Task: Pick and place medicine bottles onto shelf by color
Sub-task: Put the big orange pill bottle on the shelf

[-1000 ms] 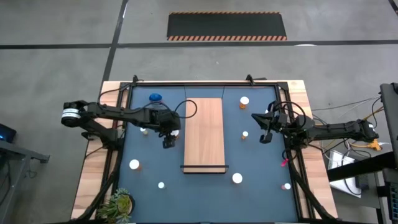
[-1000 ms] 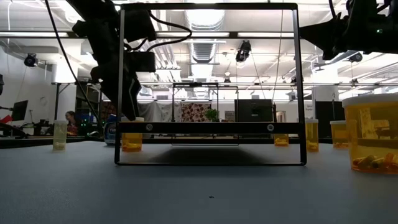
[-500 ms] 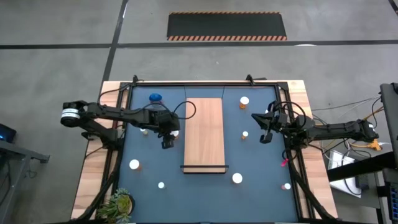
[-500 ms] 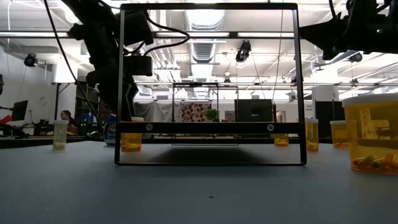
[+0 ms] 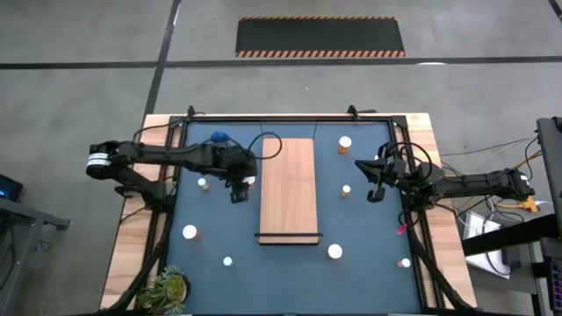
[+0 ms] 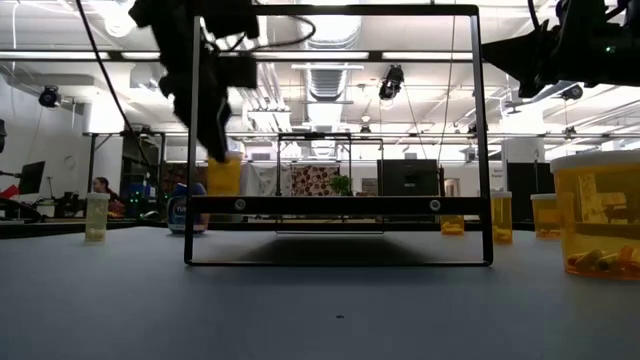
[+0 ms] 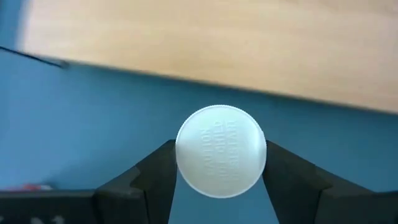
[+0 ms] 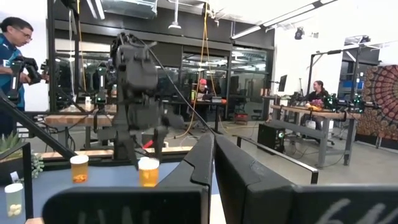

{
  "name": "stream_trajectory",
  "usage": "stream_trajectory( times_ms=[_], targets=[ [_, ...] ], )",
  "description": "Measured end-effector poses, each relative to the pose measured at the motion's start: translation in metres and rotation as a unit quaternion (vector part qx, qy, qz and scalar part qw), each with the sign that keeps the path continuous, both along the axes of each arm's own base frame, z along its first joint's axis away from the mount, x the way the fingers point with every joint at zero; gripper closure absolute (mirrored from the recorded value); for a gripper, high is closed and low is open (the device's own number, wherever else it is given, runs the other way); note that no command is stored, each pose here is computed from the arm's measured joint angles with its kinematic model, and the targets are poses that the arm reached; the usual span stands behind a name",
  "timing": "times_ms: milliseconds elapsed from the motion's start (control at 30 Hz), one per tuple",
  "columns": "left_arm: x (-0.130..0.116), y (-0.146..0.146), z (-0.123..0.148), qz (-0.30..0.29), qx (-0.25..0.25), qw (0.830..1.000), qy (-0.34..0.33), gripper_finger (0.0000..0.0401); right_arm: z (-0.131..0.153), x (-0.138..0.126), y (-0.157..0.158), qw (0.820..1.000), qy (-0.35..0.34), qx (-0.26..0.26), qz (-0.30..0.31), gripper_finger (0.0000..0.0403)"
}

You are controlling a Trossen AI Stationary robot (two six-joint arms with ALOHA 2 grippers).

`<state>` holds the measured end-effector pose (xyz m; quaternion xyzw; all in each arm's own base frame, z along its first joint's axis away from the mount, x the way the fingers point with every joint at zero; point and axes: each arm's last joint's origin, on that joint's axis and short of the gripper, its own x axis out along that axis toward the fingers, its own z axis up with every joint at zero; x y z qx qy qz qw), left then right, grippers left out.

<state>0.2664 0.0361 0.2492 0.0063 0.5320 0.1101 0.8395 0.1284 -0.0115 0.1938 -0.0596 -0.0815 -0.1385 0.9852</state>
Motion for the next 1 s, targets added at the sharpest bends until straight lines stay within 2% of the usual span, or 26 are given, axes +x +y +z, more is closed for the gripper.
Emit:
stream_trajectory(
  times_ms=[133, 300, 433, 700, 1000],
  targets=[
    [0.009, 0.006, 0.026, -0.019, 0.022, 0.999, -0.041, 0.0212, 0.0, 0.0, 0.0, 1.0, 0.0, 0.0, 0.0, 0.0394],
    [0.018, 0.027, 0.042, -0.015, 0.05, 0.995, -0.081, 0.0212, 0.0, 0.0, 0.0, 1.0, 0.0, 0.001, 0.0, 0.0394],
    [0.031, 0.049, 0.035, 0.003, 0.064, 0.994, -0.091, 0.0213, 0.0, 0.0, 0.0, 1.0, -0.001, 0.005, 0.001, 0.0394],
    [0.062, 0.087, 0.015, 0.024, 0.082, 0.995, -0.047, 0.0213, 0.0, 0.0, 0.0, 1.0, -0.001, 0.005, 0.001, 0.0394],
    [0.061, 0.109, 0.013, 0.046, 0.088, 0.995, -0.033, 0.0207, 0.0, 0.0, 0.0, 1.0, -0.001, 0.007, 0.001, 0.0394]
  ],
)
